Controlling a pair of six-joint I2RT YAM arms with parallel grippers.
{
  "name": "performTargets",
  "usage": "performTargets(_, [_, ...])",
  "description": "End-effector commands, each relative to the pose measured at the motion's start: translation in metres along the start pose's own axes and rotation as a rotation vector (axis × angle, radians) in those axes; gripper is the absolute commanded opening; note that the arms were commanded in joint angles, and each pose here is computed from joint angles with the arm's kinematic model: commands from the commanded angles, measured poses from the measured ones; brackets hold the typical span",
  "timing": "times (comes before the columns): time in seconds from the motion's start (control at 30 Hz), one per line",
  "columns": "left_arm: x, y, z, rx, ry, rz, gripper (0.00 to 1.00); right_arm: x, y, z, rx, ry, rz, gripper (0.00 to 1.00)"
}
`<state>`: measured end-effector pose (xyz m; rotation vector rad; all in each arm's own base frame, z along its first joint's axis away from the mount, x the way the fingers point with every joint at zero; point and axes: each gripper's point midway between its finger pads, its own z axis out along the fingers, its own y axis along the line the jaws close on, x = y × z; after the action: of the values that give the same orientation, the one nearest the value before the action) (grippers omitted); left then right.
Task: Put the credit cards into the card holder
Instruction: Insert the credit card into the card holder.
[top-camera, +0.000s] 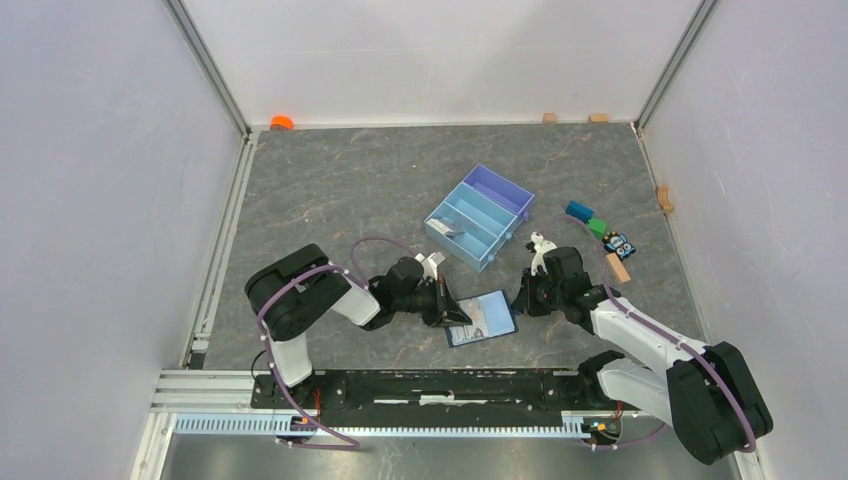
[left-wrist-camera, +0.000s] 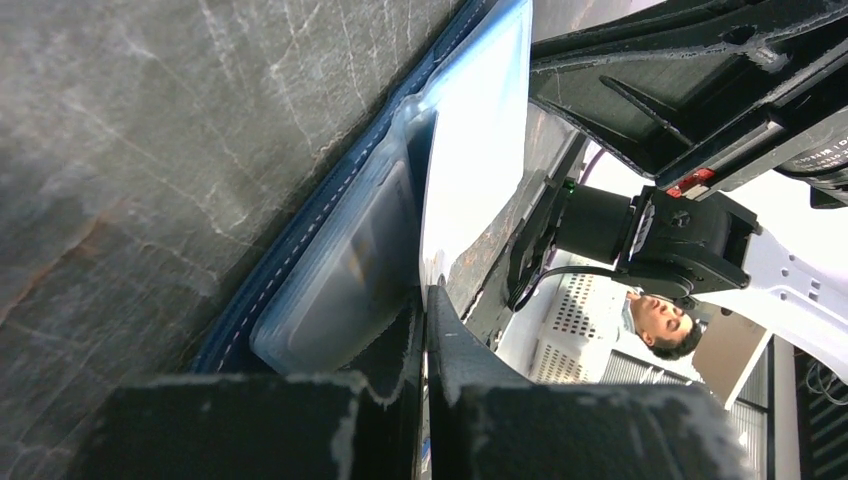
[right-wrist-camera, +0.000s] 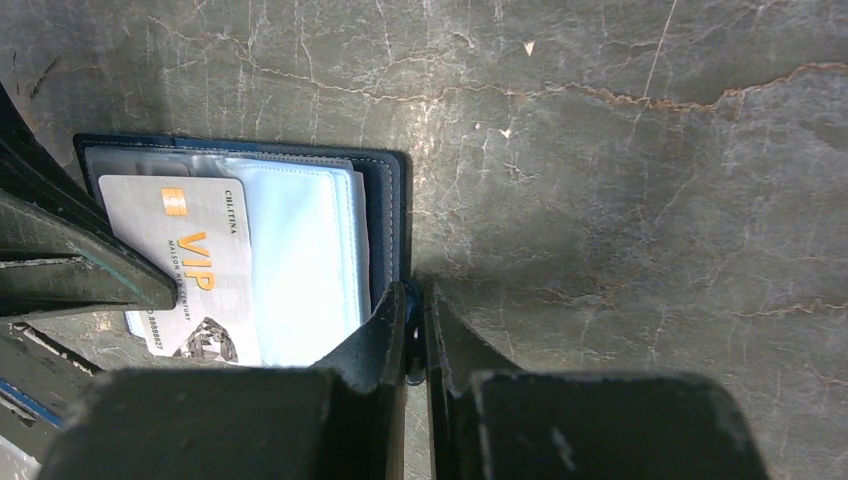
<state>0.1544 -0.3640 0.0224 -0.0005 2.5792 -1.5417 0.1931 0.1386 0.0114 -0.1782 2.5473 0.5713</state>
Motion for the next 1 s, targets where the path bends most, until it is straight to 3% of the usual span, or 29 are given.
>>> performTargets(0.0, [-0.010,0.037,-0.008,-0.107,-0.070,-0.071,0.02,0.038,-0.030,-0.004,0.135,0.128,0.002,0.00])
performTargets(0.97, [0.009,0.032,-0.009,-0.068,0.020,-0.064,0.02,0.035,-0.030,-0.005,0.139,0.119,0.005,0.00])
